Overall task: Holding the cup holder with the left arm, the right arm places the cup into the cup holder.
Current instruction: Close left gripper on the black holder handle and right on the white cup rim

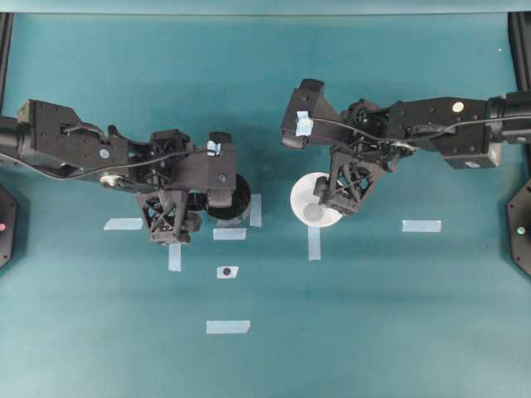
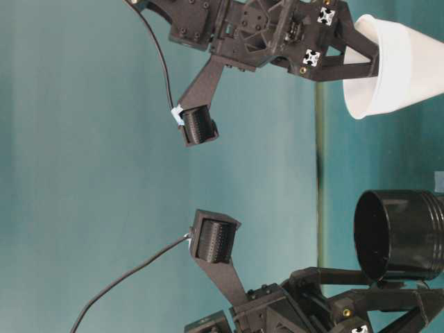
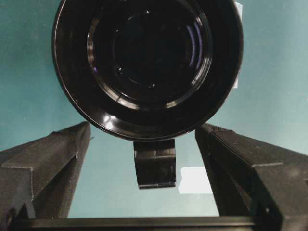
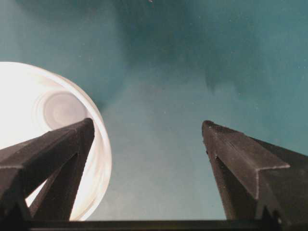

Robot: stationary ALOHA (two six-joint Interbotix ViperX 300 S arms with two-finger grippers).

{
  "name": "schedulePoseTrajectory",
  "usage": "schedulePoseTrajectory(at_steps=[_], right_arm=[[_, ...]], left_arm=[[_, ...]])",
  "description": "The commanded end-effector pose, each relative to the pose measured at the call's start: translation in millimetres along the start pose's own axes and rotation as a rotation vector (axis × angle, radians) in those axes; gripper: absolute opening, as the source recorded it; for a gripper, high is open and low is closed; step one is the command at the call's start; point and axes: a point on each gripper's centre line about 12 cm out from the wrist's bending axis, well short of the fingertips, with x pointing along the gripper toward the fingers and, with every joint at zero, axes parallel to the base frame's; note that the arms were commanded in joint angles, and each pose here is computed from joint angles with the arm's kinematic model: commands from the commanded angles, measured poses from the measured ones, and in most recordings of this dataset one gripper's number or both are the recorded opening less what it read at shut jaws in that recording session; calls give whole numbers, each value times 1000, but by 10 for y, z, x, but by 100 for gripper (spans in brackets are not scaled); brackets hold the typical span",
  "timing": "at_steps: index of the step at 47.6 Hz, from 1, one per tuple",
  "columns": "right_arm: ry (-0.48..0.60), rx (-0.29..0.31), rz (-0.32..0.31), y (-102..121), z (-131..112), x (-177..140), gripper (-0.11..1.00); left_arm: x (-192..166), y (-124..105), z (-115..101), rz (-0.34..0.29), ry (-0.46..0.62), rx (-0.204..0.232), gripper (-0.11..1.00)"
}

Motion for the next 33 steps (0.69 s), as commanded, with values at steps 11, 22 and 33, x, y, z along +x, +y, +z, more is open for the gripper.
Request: schedulePoseTrajectory(at_steps=[11, 22, 33], right_arm=[[-15, 11, 1, -6, 46, -60, 94], [0, 28, 12, 16, 62, -9, 80], [-9, 30, 15, 25, 83, -33, 37]], left_arm=[[-39, 17, 90, 5, -29, -2, 92], [-30, 13, 101, 4, -29, -6, 79], [-42, -19, 108, 0, -28, 8, 29]])
